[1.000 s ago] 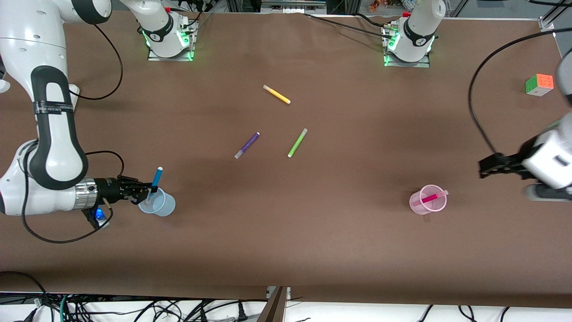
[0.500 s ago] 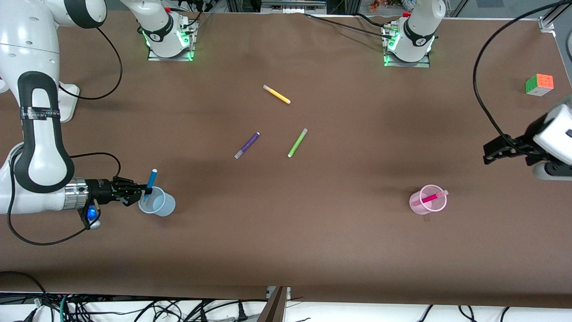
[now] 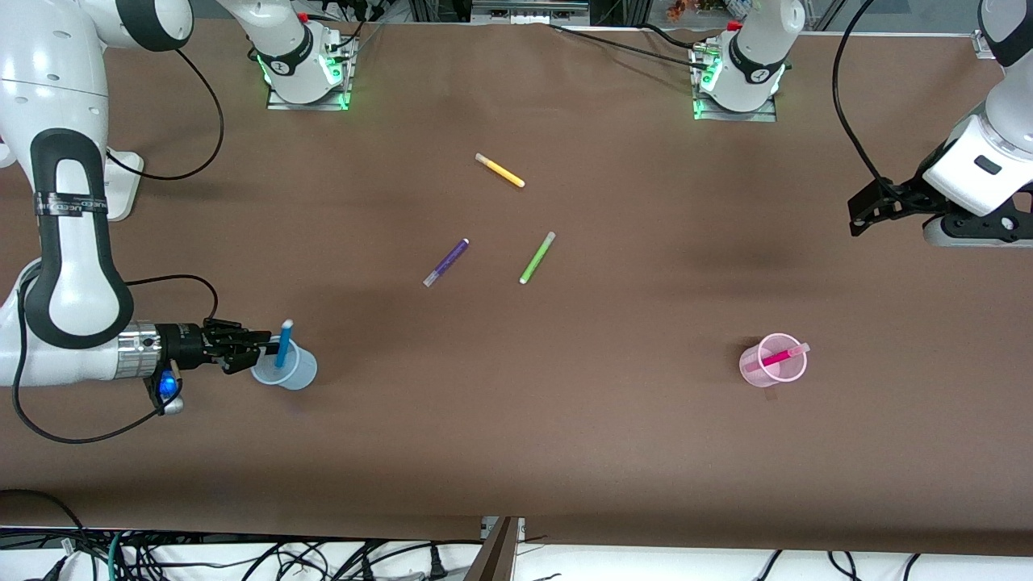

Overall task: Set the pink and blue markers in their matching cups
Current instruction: 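Open the right gripper to drop the blue marker into the blue cup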

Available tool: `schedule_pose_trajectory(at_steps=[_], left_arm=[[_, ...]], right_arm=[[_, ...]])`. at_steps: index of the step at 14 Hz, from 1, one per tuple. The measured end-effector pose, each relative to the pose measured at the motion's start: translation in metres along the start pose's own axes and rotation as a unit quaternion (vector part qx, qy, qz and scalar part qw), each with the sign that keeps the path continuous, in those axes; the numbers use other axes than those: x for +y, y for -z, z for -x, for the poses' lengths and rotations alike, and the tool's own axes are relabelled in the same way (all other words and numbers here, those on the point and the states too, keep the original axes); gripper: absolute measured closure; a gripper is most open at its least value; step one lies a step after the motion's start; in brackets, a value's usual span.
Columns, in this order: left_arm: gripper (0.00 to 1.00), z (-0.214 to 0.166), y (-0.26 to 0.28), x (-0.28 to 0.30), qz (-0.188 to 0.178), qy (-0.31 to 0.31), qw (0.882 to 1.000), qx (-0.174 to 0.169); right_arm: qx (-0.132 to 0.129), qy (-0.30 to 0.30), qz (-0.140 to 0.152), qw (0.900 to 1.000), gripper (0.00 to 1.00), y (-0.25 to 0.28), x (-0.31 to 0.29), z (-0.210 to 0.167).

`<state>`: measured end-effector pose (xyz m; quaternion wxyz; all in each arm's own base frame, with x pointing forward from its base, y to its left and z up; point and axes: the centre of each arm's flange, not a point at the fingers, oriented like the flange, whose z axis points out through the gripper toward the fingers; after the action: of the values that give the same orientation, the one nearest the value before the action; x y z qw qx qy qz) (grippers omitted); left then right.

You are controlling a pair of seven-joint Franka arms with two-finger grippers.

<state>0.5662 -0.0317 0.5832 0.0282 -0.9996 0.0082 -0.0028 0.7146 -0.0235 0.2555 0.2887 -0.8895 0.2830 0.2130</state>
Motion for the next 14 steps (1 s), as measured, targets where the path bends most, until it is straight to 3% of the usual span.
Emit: schedule_pose_trajectory(at_steps=[2, 3, 9, 14], left_arm=[[0.0, 0.001, -0.001, -0.002, 0.0, 0.002, 1.0, -0.006], [0.0, 0.001, -0.002, -0.004, 0.0, 0.003, 1.0, -0.008], [0.0, 0.003, -0.003, -0.008, -0.001, 0.007, 1.0, -0.014], [0.0, 0.003, -0.002, 0.002, -0.001, -0.001, 1.0, -0.013]], right_arm=[[0.0, 0.0, -0.001, 1.0, 0.27, 0.0, 0.0, 0.0], [0.0, 0.0, -0.001, 1.0, 0.22, 0.0, 0.0, 0.0], [0.003, 0.037, 0.007, 0.999, 0.22, 0.032, -0.02, 0.021], [0.016, 0.113, 0.102, 0.988, 0.22, 0.152, -0.062, 0.145]])
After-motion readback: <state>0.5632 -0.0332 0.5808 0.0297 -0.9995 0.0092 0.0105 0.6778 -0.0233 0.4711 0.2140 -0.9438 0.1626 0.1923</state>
